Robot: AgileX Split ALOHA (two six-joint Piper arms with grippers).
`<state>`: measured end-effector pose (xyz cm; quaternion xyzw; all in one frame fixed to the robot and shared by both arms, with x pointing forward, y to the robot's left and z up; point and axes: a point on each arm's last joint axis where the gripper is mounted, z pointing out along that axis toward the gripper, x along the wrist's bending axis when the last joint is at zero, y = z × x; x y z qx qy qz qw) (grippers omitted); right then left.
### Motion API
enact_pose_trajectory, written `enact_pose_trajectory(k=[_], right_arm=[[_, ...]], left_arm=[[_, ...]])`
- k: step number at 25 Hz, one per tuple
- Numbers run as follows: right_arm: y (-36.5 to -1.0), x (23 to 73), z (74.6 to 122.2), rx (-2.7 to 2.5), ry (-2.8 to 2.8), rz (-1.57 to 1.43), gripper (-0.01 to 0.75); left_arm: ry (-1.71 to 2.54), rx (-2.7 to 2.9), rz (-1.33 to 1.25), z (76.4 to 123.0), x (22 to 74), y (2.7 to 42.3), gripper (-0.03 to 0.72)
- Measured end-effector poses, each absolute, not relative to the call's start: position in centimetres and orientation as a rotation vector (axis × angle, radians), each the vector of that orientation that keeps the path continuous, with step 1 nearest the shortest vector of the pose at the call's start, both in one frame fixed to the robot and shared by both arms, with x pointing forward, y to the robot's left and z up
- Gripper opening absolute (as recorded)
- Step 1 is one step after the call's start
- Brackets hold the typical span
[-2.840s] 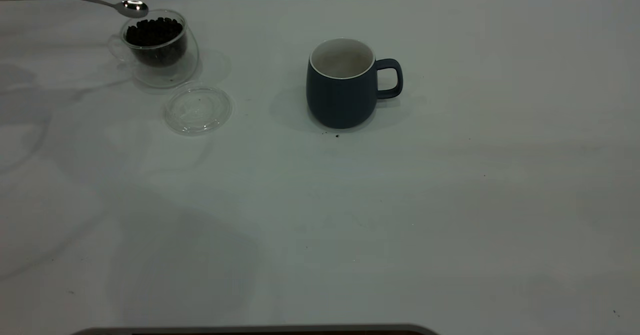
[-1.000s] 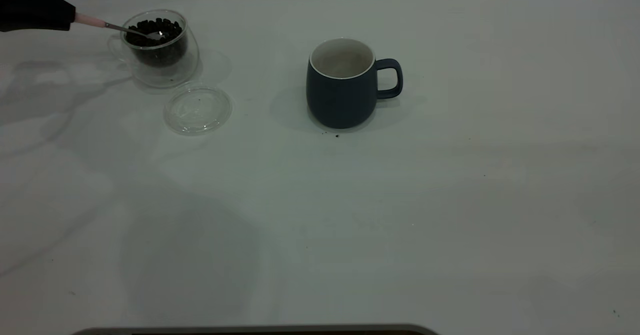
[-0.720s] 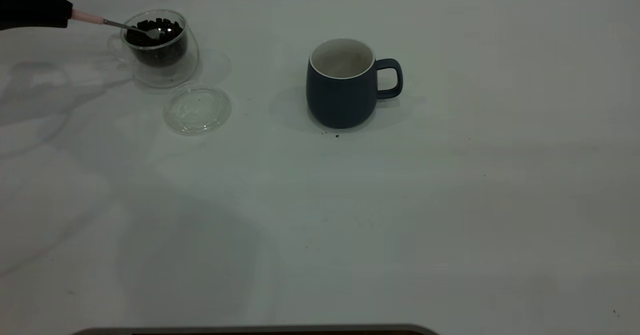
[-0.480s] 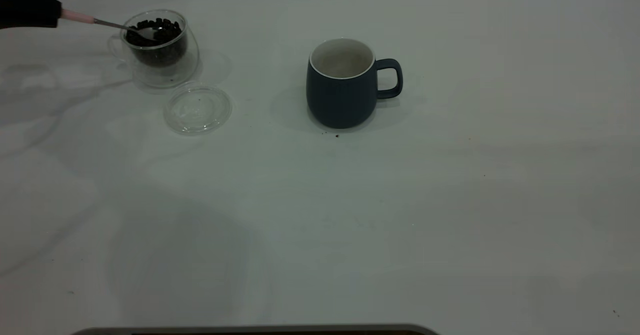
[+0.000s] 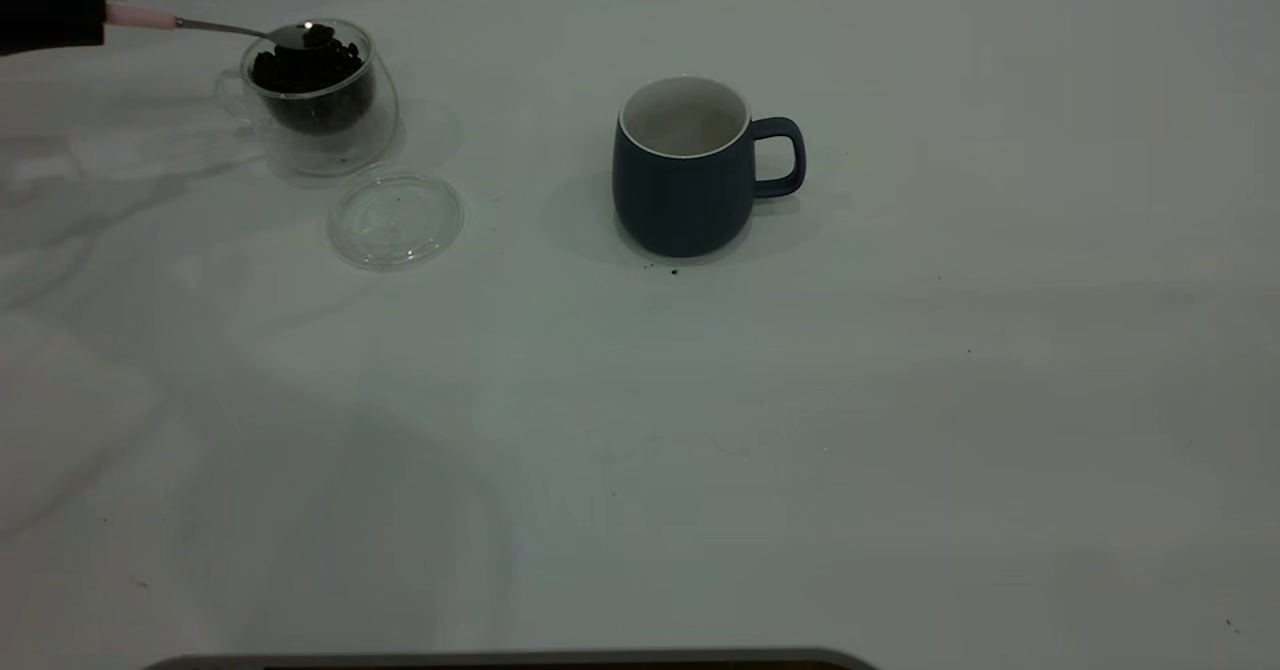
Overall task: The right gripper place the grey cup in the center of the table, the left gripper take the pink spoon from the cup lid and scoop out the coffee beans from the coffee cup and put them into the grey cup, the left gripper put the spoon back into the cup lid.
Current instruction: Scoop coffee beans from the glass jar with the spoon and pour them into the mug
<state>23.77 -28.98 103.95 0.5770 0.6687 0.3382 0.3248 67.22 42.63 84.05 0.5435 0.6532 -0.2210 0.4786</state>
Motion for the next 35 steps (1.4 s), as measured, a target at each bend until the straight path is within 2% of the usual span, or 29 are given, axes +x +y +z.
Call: enact_pose_trajectory(k=[18, 35], right_arm=[[-29.0, 23.8, 104.0, 1.513, 1.753, 0.887, 0.591], [-29.0, 23.8, 104.0, 1.513, 1.753, 0.887, 0.591]], left_arm=[[1.591, 1.306, -0.57, 84.0, 67.3, 42.2, 0.125], [1.481, 1.468, -0.708, 84.0, 68.9, 33.1, 0.125]])
